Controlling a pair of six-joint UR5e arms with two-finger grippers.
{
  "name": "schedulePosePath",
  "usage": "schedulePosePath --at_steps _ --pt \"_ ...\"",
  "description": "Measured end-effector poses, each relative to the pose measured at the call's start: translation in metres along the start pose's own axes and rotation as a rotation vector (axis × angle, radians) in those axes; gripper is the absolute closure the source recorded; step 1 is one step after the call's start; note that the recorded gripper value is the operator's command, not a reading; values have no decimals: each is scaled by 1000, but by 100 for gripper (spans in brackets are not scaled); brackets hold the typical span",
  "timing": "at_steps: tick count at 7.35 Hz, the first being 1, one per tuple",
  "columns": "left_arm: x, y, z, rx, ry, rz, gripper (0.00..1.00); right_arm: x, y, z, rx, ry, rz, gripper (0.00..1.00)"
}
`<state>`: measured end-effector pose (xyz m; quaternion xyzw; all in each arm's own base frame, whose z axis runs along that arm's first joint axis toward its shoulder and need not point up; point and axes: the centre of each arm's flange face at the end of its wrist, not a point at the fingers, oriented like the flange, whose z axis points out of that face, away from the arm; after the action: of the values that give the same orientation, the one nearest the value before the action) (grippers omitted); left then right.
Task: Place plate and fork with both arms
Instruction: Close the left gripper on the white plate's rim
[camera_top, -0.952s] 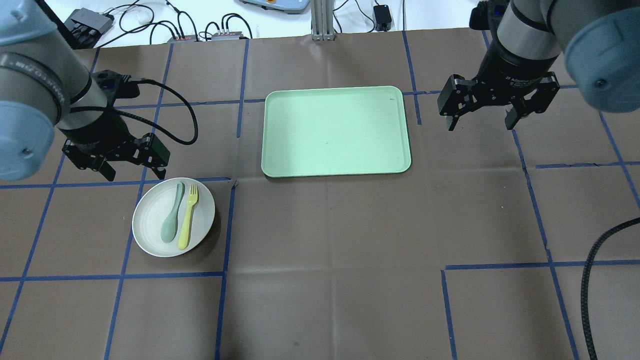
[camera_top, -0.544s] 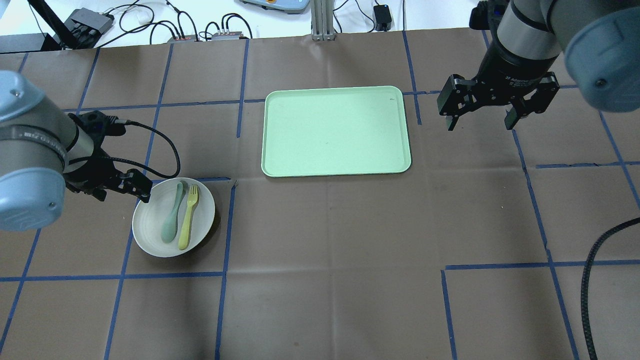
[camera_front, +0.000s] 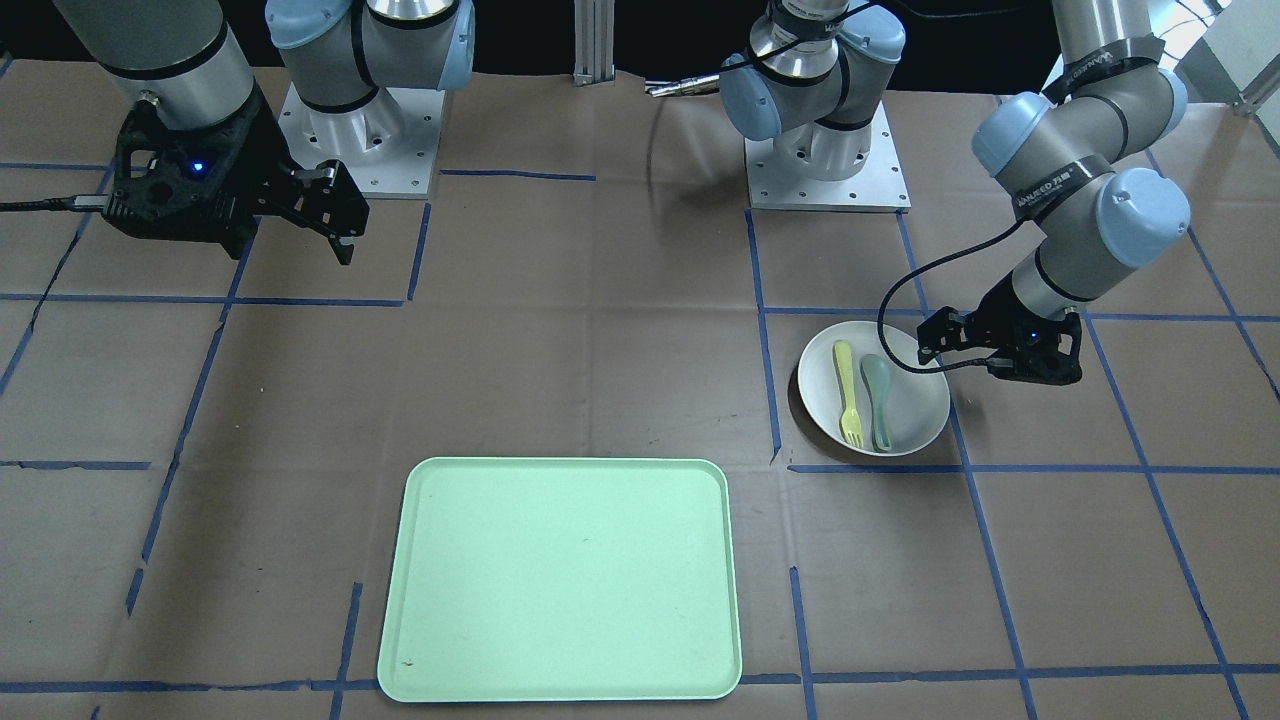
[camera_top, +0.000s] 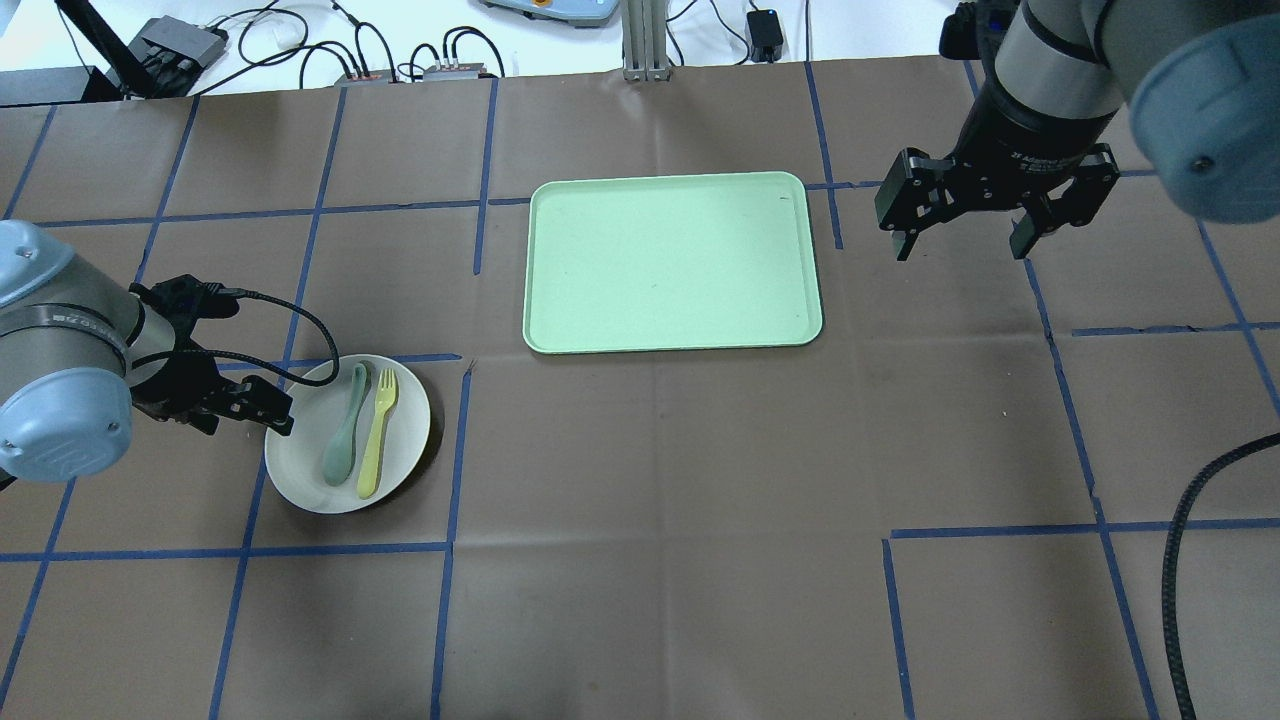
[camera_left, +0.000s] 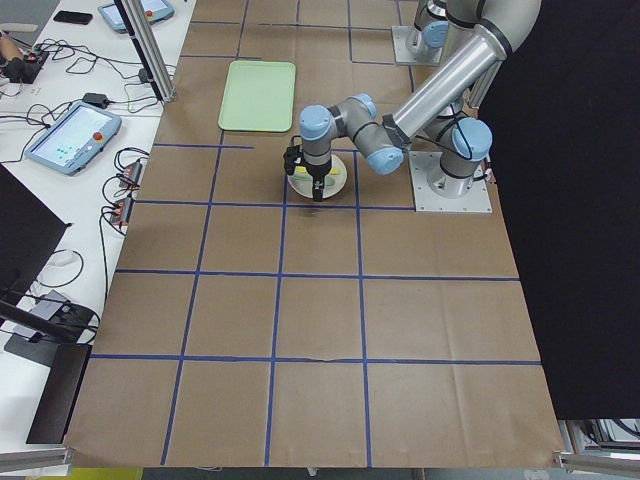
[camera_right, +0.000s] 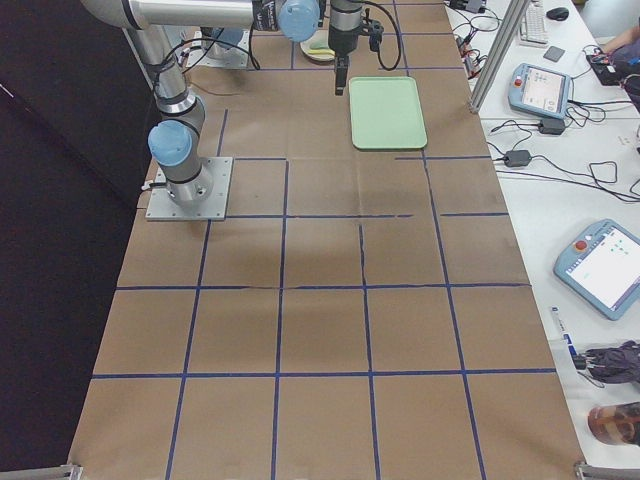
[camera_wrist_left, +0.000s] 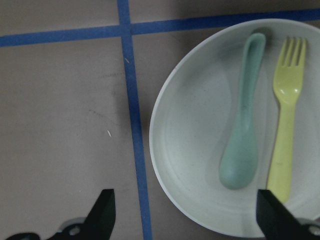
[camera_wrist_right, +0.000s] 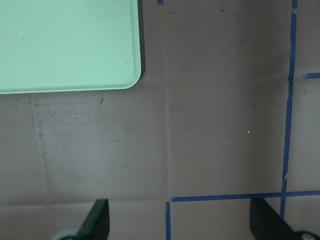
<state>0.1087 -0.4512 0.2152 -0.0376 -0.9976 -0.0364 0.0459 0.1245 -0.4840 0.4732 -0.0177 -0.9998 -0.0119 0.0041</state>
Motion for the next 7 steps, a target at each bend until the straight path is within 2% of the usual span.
schedulePosePath --at_steps 1,3,4,5,6,7 --pt "-10 -1 10 2 31 -13 0 0 0 0 0 1 0 0" --pt "-12 -7 19 45 109 -54 0 0 0 0 0 1 0 0" --pt "-12 -9 24 56 126 -59 4 0 0 0 0 2 0 0" --pt "-14 -12 28 65 128 -55 15 0 0 0 0 2 0 0" --pt "-15 -14 31 71 127 -52 32 0 0 0 0 2 0 0" --pt "-16 -14 32 74 125 -50 45 0 0 0 0 2 0 0"
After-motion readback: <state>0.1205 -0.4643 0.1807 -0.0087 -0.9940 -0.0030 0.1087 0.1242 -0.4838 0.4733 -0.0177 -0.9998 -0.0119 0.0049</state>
